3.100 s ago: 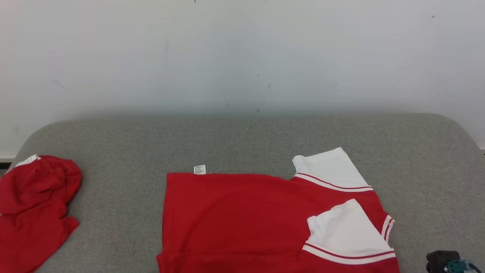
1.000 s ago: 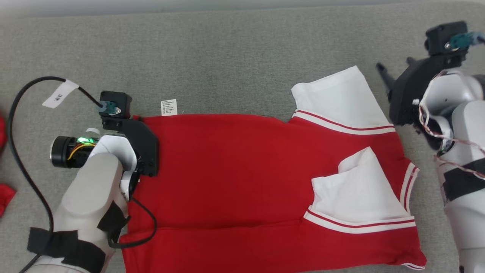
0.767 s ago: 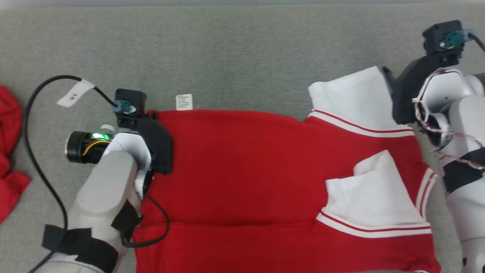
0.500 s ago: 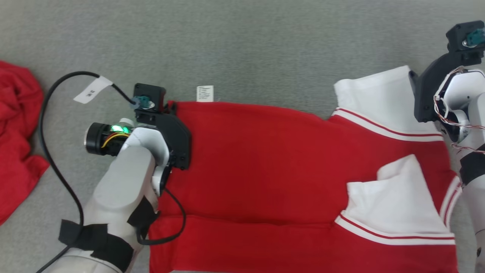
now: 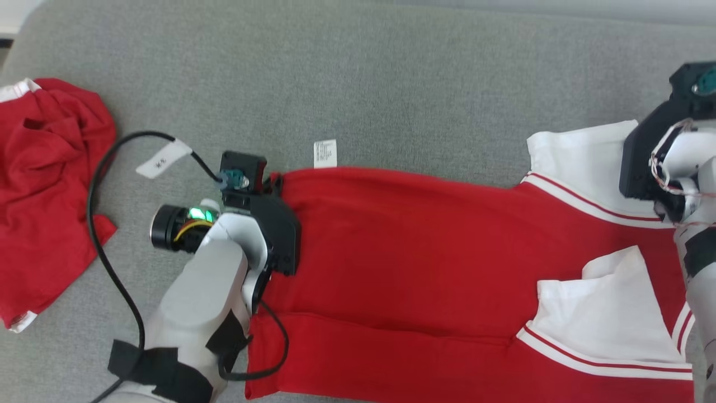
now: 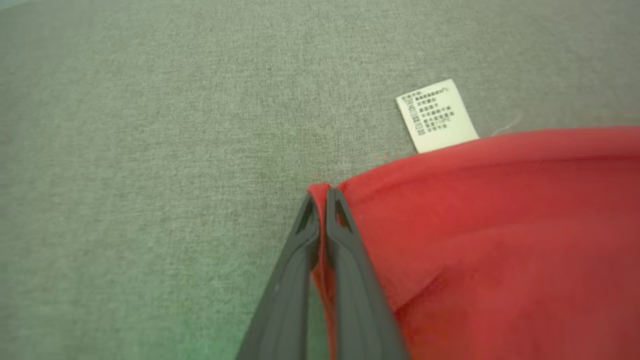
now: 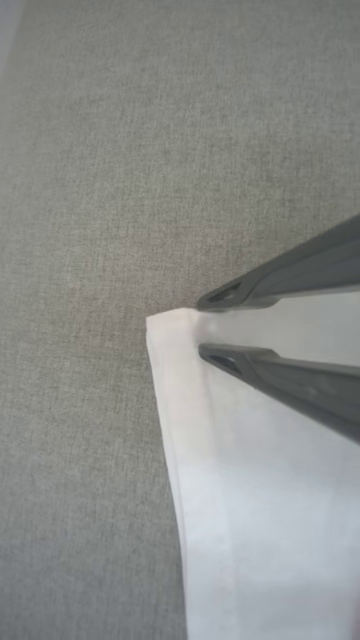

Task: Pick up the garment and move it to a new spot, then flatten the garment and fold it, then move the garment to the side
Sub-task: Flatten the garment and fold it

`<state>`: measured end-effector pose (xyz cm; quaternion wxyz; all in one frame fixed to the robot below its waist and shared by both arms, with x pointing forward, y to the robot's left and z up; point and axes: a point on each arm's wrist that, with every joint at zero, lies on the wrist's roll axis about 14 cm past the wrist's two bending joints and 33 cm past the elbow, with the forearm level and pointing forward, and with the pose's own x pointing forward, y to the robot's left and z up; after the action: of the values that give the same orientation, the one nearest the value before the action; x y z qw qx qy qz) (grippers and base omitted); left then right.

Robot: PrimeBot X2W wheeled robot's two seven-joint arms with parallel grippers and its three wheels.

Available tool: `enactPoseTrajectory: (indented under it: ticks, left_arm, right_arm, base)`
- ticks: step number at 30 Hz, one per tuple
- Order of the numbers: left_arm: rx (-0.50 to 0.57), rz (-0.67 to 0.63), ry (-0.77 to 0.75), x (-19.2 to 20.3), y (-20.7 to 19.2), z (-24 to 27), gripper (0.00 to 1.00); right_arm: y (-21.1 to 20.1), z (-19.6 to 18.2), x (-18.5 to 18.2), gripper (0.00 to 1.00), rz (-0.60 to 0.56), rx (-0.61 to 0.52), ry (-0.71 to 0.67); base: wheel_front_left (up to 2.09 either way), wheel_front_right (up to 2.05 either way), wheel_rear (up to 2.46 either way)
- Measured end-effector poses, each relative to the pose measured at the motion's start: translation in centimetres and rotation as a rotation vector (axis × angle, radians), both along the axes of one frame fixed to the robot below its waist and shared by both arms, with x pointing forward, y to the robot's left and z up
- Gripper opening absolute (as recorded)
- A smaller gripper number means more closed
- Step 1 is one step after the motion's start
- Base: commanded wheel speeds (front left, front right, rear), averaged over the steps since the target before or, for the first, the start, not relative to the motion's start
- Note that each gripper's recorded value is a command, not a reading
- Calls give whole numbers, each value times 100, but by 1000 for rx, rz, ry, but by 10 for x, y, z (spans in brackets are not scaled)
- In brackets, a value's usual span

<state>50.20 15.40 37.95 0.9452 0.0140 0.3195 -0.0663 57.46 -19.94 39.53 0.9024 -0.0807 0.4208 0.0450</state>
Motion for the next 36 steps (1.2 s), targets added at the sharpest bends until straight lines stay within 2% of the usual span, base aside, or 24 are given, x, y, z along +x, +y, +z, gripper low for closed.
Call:
enactPoseTrajectory:
  ticks: [1,2,6,14,23,27,36]
  left_arm:
    - [0,2,2,-3,1,0,0]
    - [-1,4,-2,-6,1,1,0]
    - [0,12,-21,-14,2,5,0]
    - [0,39,-146,-17,2,32,0]
    - [-21,60,-365,-25,4,78,0]
    - [-6,30,-454,-25,1,100,0]
    - [-28,-73,-557,-3,-39,132,0]
  right_arm:
    - [0,1,-3,24,-7,8,0]
    - [0,2,-5,0,-11,13,0]
    - [-1,14,-9,0,-7,9,-55]
    - [-5,61,-7,0,11,14,-290]
    - [3,65,-52,0,43,69,-356]
    - [-5,76,-74,0,54,67,-398]
    - [-29,106,-73,0,8,71,-520]
  base:
    - [0,0,0]
    - [0,0,0]
    - [0,0,0]
    - [0,0,0]
    - [0,0,0]
    - [0,0,0]
    - [0,0,0]
